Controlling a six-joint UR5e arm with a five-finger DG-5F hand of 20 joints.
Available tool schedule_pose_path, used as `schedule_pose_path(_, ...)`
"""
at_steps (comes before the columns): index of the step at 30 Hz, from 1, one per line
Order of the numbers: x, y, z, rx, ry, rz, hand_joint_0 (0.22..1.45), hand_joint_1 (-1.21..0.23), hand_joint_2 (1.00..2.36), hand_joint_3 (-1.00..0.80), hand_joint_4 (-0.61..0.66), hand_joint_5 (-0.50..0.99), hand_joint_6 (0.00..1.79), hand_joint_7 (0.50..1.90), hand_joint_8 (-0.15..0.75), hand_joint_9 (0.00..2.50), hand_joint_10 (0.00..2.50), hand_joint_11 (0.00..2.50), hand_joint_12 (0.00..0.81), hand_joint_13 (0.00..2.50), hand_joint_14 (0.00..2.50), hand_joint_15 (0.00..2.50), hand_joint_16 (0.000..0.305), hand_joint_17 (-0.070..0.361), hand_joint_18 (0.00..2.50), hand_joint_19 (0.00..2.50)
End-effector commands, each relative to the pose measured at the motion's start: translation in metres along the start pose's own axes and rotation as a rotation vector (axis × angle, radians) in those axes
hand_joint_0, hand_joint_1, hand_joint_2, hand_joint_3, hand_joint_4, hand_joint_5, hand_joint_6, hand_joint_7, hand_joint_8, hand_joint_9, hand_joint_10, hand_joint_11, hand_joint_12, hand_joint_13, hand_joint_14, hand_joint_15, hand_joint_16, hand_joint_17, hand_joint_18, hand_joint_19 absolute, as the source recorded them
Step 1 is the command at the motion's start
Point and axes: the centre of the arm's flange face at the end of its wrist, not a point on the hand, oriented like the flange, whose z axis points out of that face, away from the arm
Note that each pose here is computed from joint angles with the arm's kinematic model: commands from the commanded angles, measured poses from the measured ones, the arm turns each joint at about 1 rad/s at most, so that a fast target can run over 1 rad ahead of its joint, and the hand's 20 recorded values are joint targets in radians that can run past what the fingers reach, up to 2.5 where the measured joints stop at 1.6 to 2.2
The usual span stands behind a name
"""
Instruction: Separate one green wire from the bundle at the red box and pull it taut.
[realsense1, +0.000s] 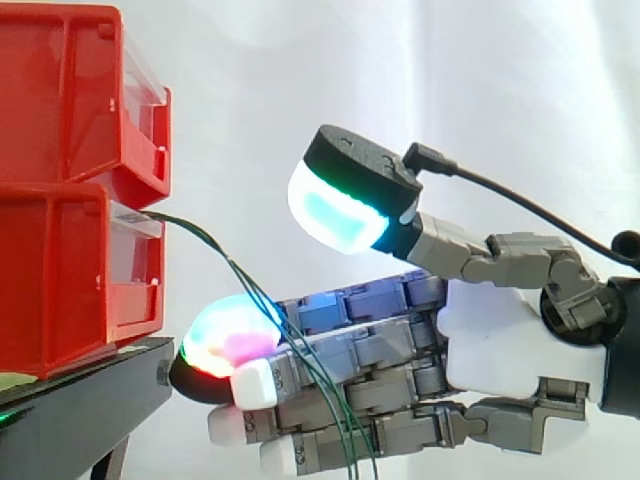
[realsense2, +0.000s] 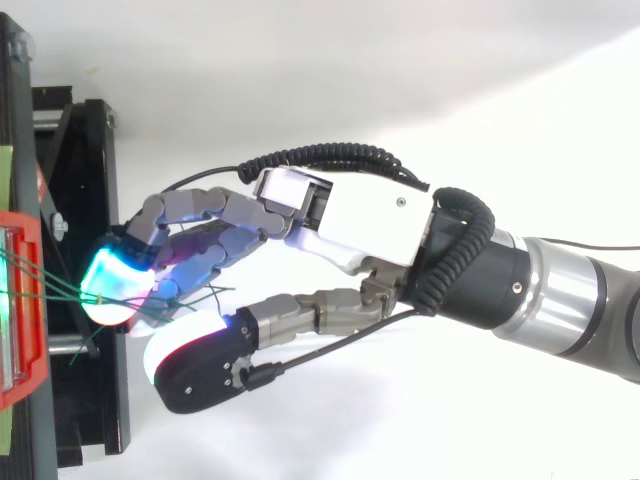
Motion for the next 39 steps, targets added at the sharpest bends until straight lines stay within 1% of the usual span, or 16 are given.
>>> schedule_pose_path(1, 0.0007, 0.0057, 0.0038, -0.009, -0.002, 0.025, 0.58, -0.63, 1.0, -0.45, 0.38, -0.09, 0.5, 0.99, 0.295, 0.95, 0.01, 0.33, 0.319, 0.61, 0.01, 0.17, 0.04, 0.09, 0.53, 0.24)
schedule_pose_path(4, 0.0002, 0.0094, 0.0059, -0.016, -0.004, 0.043, 0.58, -0.63, 1.0, -0.45, 0.38, -0.09, 0.5, 1.0, 0.297, 0.95, 0.01, 0.33, 0.319, 0.61, 0.01, 0.17, 0.04, 0.09, 0.54, 0.25)
schedule_pose_path(10, 0.0, 0.0082, 0.0058, -0.014, -0.007, 0.076, 0.59, -0.64, 1.01, -0.43, 0.36, -0.08, 0.5, 1.05, 0.295, 0.96, 0.01, 0.35, 0.32, 0.62, 0.01, 0.17, 0.039, 0.089, 0.55, 0.25)
schedule_pose_path(13, -0.0025, 0.0071, 0.0059, -0.01, -0.008, 0.074, 0.59, -0.64, 1.01, -0.42, 0.34, -0.08, 0.5, 1.11, 0.296, 0.97, 0.01, 0.35, 0.319, 0.62, 0.01, 0.17, 0.039, 0.088, 0.55, 0.25)
schedule_pose_path(15, -0.0035, 0.0071, 0.0061, -0.006, -0.007, 0.072, 0.61, -0.66, 1.01, -0.38, 0.28, -0.07, 0.5, 1.21, 0.293, 0.97, 0.01, 0.36, 0.317, 0.62, 0.01, 0.18, 0.039, 0.087, 0.55, 0.26)
schedule_pose_path(17, -0.0037, 0.0066, 0.0057, -0.003, -0.007, 0.071, 0.62, -0.68, 1.01, -0.36, 0.25, -0.07, 0.5, 1.28, 0.295, 0.97, 0.01, 0.37, 0.317, 0.62, 0.01, 0.18, 0.039, 0.087, 0.55, 0.26)
schedule_pose_path(21, -0.0039, 0.0062, 0.0053, 0.001, -0.007, 0.072, 0.63, -0.7, 1.01, -0.33, 0.23, -0.07, 0.5, 1.39, 0.295, 0.97, 0.01, 0.4, 0.317, 0.63, 0.01, 0.19, 0.039, 0.087, 0.55, 0.27)
schedule_pose_path(26, -0.004, 0.0061, 0.0052, 0.003, -0.007, 0.079, 0.63, -0.71, 1.01, -0.33, 0.23, -0.07, 0.51, 1.48, 0.297, 0.98, 0.02, 0.41, 0.32, 0.64, 0.01, 0.2, 0.039, 0.088, 0.56, 0.27)
schedule_pose_path(28, -0.0041, 0.0072, 0.0053, 0.001, -0.007, 0.081, 0.62, -0.7, 1.01, -0.32, 0.23, -0.08, 0.55, 1.45, 0.297, 0.98, 0.01, 0.42, 0.322, 0.65, 0.01, 0.2, 0.039, 0.089, 0.56, 0.27)
schedule_pose_path(31, -0.0041, 0.0072, 0.0053, 0.001, -0.007, 0.081, 0.61, -0.66, 1.01, -0.34, 0.22, -0.09, 0.61, 1.35, 0.298, 0.99, 0.02, 0.43, 0.324, 0.65, 0.01, 0.21, 0.04, 0.09, 0.58, 0.28)
schedule_pose_path(33, -0.0041, 0.0072, 0.0053, 0.001, -0.007, 0.081, 0.61, -0.6, 1.01, -0.35, 0.21, -0.09, 0.62, 1.35, 0.306, 1.02, 0.02, 0.44, 0.324, 0.66, 0.01, 0.22, 0.04, 0.091, 0.58, 0.3)
schedule_pose_path(35, -0.0039, 0.0073, 0.0053, 0.001, -0.005, 0.084, 0.61, -0.57, 1.01, -0.33, 0.2, -0.09, 0.62, 1.36, 0.305, 1.02, 0.01, 0.45, 0.326, 0.66, 0.01, 0.22, 0.041, 0.091, 0.58, 0.3)
schedule_pose_path(36, -0.0039, 0.0073, 0.0053, 0.001, -0.005, 0.089, 0.61, -0.56, 1.02, -0.3, 0.19, -0.09, 0.62, 1.4, 0.307, 1.02, 0.01, 0.47, 0.326, 0.66, 0.01, 0.23, 0.041, 0.091, 0.58, 0.3)
schedule_pose_path(37, -0.004, 0.0071, 0.0052, 0.003, -0.005, 0.093, 0.61, -0.56, 1.02, -0.28, 0.19, -0.09, 0.63, 1.4, 0.307, 1.02, 0.01, 0.46, 0.326, 0.66, 0.01, 0.23, 0.041, 0.092, 0.58, 0.3)
schedule_pose_path(38, -0.0041, 0.0071, 0.0052, 0.003, -0.007, 0.097, 0.61, -0.56, 1.02, -0.26, 0.19, -0.09, 0.65, 1.36, 0.31, 1.02, 0.02, 0.47, 0.328, 0.67, 0.01, 0.23, 0.041, 0.092, 0.58, 0.31)
schedule_pose_path(39, -0.0041, 0.0071, 0.0052, 0.003, -0.007, 0.1, 0.6, -0.56, 1.02, -0.23, 0.19, -0.1, 0.66, 1.37, 0.31, 1.02, 0.02, 0.48, 0.331, 0.66, 0.01, 0.23, 0.041, 0.093, 0.58, 0.3)
